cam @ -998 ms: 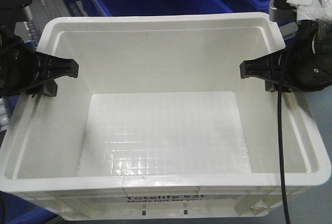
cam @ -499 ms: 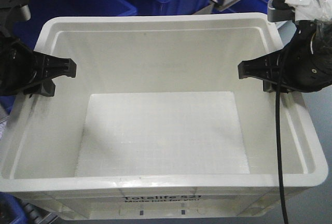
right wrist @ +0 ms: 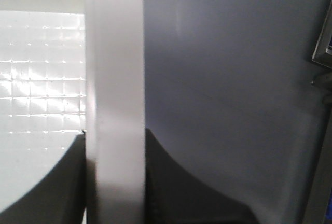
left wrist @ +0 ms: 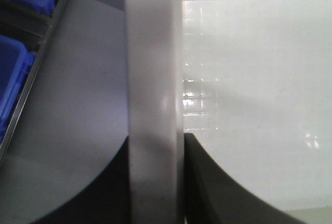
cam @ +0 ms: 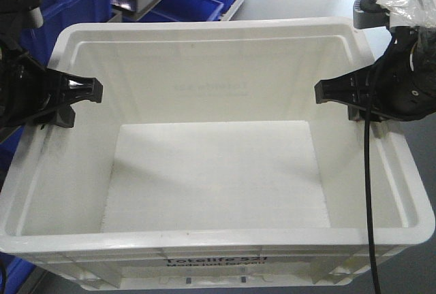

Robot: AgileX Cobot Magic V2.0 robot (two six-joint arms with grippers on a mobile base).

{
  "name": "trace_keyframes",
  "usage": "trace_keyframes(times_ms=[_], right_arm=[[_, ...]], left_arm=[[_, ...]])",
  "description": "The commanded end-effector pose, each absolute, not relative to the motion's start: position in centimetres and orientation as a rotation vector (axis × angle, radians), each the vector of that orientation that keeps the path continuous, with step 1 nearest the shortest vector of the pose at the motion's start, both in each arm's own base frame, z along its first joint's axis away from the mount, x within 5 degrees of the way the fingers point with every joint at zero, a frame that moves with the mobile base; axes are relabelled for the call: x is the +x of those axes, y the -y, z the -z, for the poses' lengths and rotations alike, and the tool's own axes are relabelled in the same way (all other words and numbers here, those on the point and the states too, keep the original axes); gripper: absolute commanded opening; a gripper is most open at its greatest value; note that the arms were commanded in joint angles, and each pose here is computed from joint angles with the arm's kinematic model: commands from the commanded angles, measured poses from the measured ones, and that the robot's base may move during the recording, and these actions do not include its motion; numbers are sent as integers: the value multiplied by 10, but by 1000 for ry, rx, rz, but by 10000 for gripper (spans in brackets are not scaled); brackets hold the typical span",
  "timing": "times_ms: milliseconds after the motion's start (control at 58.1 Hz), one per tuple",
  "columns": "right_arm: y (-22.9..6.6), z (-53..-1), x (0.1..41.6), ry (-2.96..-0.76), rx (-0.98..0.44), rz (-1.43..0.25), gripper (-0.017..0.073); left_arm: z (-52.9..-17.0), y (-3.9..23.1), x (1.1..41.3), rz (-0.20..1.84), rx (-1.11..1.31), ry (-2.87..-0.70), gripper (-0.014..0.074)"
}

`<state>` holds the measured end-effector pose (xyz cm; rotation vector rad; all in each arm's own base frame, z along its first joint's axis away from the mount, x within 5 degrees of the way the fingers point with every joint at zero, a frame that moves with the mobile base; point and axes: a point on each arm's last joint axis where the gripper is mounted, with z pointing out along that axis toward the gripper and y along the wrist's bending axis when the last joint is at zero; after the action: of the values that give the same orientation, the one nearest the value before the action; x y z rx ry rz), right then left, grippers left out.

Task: Move bin from left to right shelf
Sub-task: 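Hold the tote with both grippers while the base turns away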

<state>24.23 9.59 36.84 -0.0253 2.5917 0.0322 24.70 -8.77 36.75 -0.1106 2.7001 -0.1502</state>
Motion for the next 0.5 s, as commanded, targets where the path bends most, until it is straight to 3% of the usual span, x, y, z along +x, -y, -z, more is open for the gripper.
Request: trace_keyframes(times_ms=[0, 482], right_arm=[[-91, -397, 242, -2411, -6, -76, 2], [-91, -397, 242, -2410, -6, -77, 2]], left_arm=[[-391, 86, 242, 192, -96, -2575, -6], [-391, 86, 242, 192, -96, -2575, -6]])
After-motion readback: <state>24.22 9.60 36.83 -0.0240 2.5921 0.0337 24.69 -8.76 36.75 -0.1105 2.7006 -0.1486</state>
